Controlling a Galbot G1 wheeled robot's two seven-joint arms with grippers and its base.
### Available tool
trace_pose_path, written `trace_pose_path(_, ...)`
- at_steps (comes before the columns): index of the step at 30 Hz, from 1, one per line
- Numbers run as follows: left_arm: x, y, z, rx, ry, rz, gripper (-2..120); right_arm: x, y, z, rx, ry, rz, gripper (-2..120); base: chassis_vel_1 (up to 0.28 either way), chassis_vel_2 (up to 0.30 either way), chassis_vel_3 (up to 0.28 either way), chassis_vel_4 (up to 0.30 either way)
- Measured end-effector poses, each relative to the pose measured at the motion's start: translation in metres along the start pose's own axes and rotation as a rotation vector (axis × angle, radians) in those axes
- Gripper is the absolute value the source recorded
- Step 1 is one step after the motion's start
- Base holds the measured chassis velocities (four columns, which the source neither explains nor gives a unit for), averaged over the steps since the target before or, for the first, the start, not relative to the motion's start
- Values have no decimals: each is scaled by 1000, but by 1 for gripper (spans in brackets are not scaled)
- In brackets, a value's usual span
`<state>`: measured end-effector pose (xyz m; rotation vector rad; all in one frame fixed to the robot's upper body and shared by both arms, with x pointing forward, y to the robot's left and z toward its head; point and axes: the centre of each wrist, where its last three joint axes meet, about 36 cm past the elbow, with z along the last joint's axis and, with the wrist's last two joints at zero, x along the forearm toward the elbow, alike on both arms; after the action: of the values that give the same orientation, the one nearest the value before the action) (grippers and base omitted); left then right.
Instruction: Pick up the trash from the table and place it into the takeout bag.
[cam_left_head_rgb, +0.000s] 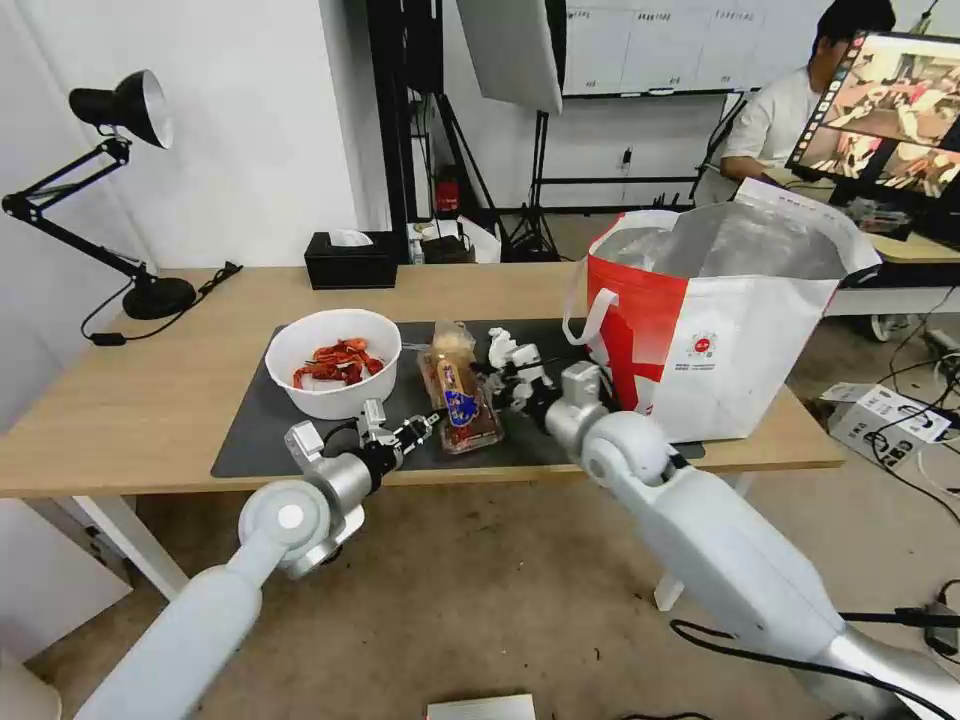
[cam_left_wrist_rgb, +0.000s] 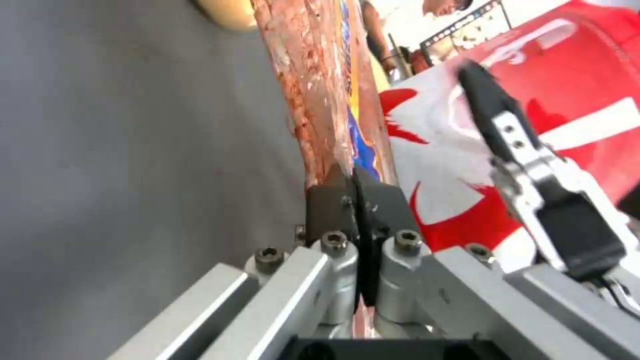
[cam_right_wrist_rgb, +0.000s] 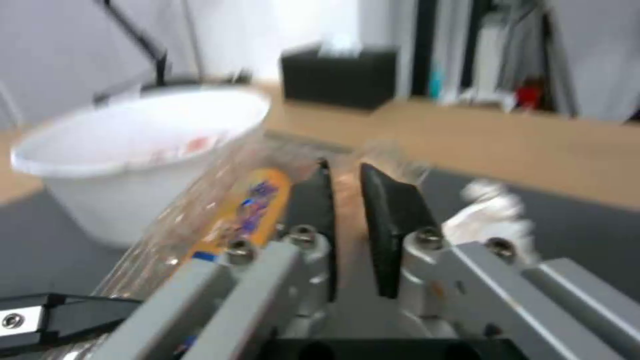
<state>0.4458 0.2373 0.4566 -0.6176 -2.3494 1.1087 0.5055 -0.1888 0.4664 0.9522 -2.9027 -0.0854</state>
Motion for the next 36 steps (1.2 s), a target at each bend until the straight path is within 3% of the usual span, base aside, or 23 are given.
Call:
trace_pose_path(6,8,-10,-11,-32,-25,19,0,47,-3,-3,-7,-59,80,35,0,0,0,0)
trace_pose_path(8,15,-21,-27,-61,-57,48,0,77,1,2,15,-79,118,46,0,0,0,0)
trace_pose_path(12,18,-34,-41,-92,-86,80,0,97,7,8,54,-98,138,55,0,0,0,0)
trace_pose_path(15,20,-53,-64,-146,-122,122,0,121,22,22,78,-120,162,70,0,0,0,0)
trace_pose_path(16,20,-53,-64,-146,-122,122,0,121,22,22,78,-120,162,70,0,0,0,0)
trace_pose_path(19,15,-86,-97,-237,-156,197,0,149,42,43,81,-129,192,87,0,0,0,0)
trace_pose_path(23,7,-102,-111,-285,-157,226,0,161,53,55,71,-121,208,95,0,0,0,0)
trace_pose_path(26,-22,-136,-128,-346,-146,285,0,175,68,72,49,-101,238,100,0,0,0,0)
trace_pose_path(28,-30,-142,-130,-355,-146,292,0,178,70,75,45,-99,244,100,0,0,0,0)
trace_pose_path(29,-49,-154,-130,-358,-142,301,0,182,75,79,34,-91,252,100,0,0,0,0)
trace_pose_path(30,-49,-154,-130,-358,-142,301,0,182,75,79,34,-91,252,100,0,0,0,0)
trace_pose_path(33,-101,-189,-121,-358,-127,333,0,187,84,84,34,-79,260,100,0,0,0,0)
trace_pose_path(34,-101,-189,-121,-358,-127,333,0,187,84,84,34,-79,260,100,0,0,0,0)
trace_pose_path(36,-132,-217,-113,-370,-121,351,0,186,87,85,42,-75,258,100,0,0,0,0)
